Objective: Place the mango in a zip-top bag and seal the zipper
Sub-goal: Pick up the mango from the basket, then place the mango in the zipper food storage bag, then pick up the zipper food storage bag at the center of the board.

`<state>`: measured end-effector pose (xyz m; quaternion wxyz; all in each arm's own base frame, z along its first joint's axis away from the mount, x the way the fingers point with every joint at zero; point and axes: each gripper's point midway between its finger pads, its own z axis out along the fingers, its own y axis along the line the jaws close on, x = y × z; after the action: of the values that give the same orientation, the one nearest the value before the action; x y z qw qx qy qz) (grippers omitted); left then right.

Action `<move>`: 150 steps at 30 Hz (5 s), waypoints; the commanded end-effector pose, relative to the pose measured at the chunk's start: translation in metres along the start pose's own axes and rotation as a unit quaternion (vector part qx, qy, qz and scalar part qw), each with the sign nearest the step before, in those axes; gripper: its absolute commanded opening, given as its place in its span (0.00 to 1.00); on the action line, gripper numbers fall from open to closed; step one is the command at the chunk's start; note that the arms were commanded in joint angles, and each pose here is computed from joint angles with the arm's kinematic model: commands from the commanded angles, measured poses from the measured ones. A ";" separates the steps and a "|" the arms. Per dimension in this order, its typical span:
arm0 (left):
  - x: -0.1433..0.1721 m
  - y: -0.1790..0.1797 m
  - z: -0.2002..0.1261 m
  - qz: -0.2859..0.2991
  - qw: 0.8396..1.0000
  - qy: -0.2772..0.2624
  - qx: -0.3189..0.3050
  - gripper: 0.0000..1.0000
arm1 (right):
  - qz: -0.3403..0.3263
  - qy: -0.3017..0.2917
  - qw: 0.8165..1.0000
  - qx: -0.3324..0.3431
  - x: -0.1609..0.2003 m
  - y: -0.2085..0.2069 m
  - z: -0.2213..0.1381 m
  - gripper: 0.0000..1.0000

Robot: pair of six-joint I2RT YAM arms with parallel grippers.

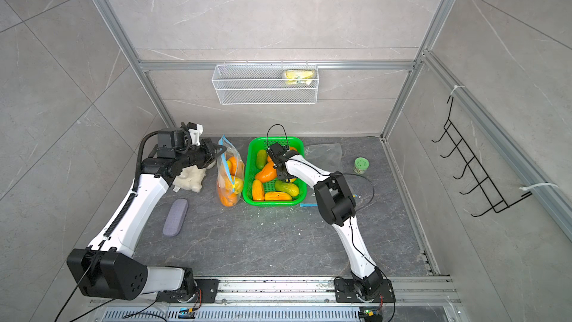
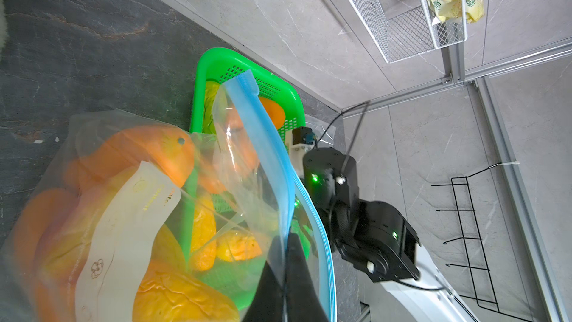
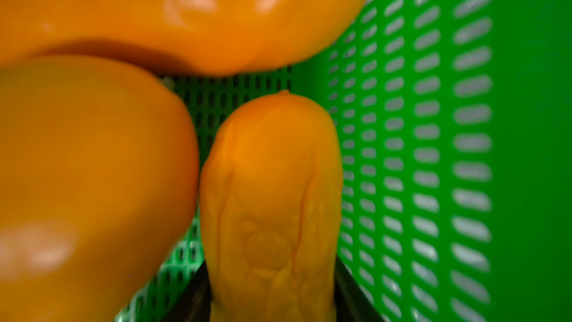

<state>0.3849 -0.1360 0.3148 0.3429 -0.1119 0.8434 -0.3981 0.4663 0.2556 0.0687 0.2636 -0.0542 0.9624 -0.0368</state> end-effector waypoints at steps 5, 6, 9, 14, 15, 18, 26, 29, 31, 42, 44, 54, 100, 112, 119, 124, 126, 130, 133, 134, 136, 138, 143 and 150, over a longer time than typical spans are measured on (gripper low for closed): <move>-0.010 -0.020 -0.013 0.024 0.999 -0.024 0.031 0.00 | 0.017 -0.316 0.874 -0.368 -0.083 0.067 -0.235 0.34; -0.010 -0.020 -0.013 0.023 0.999 -0.025 0.033 0.00 | 0.005 -0.338 0.859 -0.384 -0.082 0.075 -0.259 0.34; -0.010 -0.020 -0.011 0.018 0.999 -0.022 0.034 0.00 | -0.033 -0.389 0.810 -0.437 -0.074 0.108 -0.315 0.35; -0.010 -0.021 -0.011 0.017 0.999 -0.022 0.036 0.00 | -0.045 -0.418 0.748 -0.513 -0.070 0.155 -0.356 0.35; -0.010 -0.021 -0.012 0.017 0.999 -0.022 0.036 0.00 | -0.046 -0.422 0.747 -0.512 -0.070 0.161 -0.356 0.34; -0.010 -0.021 -0.011 0.015 0.999 -0.020 0.036 0.00 | -0.040 -0.421 0.754 -0.503 -0.073 0.169 -0.342 0.34; -0.009 -0.023 -0.011 0.016 0.999 -0.018 0.042 0.00 | -0.033 -0.406 0.790 -0.458 -0.069 0.175 -0.290 0.35; -0.010 -0.023 -0.015 0.019 0.999 -0.022 0.039 0.00 | -0.037 -0.401 0.806 -0.433 -0.069 0.175 -0.276 0.39; -0.011 -0.023 -0.017 0.019 0.999 -0.024 0.039 0.00 | -0.041 -0.395 0.819 -0.414 -0.069 0.173 -0.266 0.44; -0.014 -0.019 -0.019 0.015 0.999 -0.030 0.033 0.00 | -0.089 -0.386 0.819 -0.415 -0.056 0.175 -0.267 0.80; -0.015 -0.020 -0.018 0.014 0.999 -0.031 0.034 0.00 | -0.097 -0.383 0.821 -0.412 -0.055 0.173 -0.271 0.80; -0.028 -0.039 -0.036 0.015 0.995 -0.075 0.058 0.00 | -0.096 -0.321 0.837 -0.433 -0.033 0.144 -0.311 0.82; 0.112 0.021 -0.025 0.369 0.919 -0.143 -0.007 0.64 | -0.050 -0.211 0.829 -0.515 -0.020 0.172 -0.281 0.43; 0.098 0.024 0.001 0.464 0.854 -0.220 -0.078 0.70 | -0.024 -0.229 0.828 -0.511 -0.021 0.131 -0.295 0.46; 0.080 0.019 -0.005 0.463 0.829 -0.298 -0.097 0.56 | -0.005 -0.247 0.838 -0.487 -0.017 0.082 -0.295 0.48; 0.086 0.012 -0.004 0.482 0.820 -0.299 -0.071 0.31 | -0.026 -0.253 0.844 -0.471 -0.010 0.061 -0.294 0.51; 0.089 0.007 -0.009 0.488 0.817 -0.302 -0.057 0.21 | -0.053 -0.252 0.846 -0.466 -0.005 0.059 -0.293 0.54; 0.090 -0.006 -0.026 0.499 0.808 -0.310 -0.035 0.00 | -0.135 -0.275 0.841 -0.446 -0.002 0.056 -0.296 0.59; 0.091 -0.017 -0.035 0.516 0.802 -0.300 -0.024 0.00 | -0.217 -0.306 0.811 -0.449 0.001 0.062 -0.306 0.67; 0.093 -0.020 -0.037 0.524 0.799 -0.293 -0.020 0.00 | -0.239 -0.317 0.804 -0.443 -0.001 0.064 -0.308 0.67; 0.095 -0.028 -0.042 0.540 0.793 -0.281 -0.011 0.00 | -0.287 -0.338 0.782 -0.439 -0.004 0.069 -0.314 0.67; 0.095 -0.036 -0.047 0.557 0.786 -0.267 -0.006 0.00 | -0.339 -0.373 0.741 -0.444 -0.005 0.077 -0.324 0.70; 0.095 -0.051 -0.054 0.605 0.763 -0.228 -0.002 0.00 | -0.423 -0.474 0.629 -0.448 -0.003 0.092 -0.346 0.73; 0.083 -0.055 -0.063 0.620 0.764 -0.171 0.057 0.00 | -0.452 -0.506 0.562 -0.474 -0.006 0.106 -0.363 0.69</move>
<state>0.2852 -0.1669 0.3283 0.6638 0.3402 0.6612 -0.0802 0.2867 0.3699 0.3519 0.5689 -0.5809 0.4724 0.3402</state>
